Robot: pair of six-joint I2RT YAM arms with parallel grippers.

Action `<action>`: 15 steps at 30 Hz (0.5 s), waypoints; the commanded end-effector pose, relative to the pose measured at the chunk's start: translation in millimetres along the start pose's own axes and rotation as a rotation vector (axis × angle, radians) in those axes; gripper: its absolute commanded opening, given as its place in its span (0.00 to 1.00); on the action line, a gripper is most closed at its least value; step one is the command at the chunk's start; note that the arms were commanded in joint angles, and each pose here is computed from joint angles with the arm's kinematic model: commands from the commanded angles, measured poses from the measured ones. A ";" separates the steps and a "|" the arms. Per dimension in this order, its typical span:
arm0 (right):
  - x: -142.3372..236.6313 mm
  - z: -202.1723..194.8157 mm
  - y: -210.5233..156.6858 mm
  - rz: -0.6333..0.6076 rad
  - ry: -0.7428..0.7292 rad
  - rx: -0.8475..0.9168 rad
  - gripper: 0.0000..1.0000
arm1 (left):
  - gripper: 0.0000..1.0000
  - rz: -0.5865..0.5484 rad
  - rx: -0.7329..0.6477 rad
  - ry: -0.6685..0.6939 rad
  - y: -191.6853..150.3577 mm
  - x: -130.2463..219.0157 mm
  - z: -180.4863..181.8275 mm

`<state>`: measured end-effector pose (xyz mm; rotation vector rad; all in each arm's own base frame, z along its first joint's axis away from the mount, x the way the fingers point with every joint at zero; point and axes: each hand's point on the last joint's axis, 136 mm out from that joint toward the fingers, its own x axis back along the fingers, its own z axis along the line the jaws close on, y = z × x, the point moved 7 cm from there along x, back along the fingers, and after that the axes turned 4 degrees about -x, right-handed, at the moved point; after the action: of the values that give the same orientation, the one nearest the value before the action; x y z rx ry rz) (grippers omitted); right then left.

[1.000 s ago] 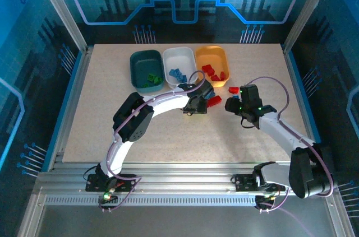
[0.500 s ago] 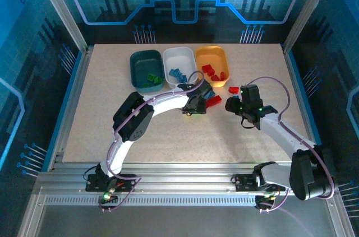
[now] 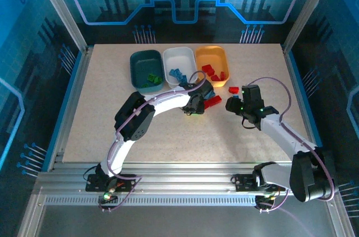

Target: Sort the legos into containers by color

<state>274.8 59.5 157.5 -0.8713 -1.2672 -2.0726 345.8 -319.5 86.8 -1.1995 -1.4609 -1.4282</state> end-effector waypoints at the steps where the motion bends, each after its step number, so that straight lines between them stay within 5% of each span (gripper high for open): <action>1: 3.8 -2.8 1.5 -0.016 0.013 -0.018 0.62 | 0.37 0.072 -0.030 0.080 -17.9 -11.0 15.4; 15: 2.0 -3.5 1.5 -0.013 0.003 -0.014 0.62 | 0.34 -0.066 -0.105 0.037 -19.9 98.7 39.2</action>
<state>273.6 59.5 160.1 -0.8583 -1.2679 -2.0804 306.8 -285.7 127.9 -1.2196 -1.3975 -1.4956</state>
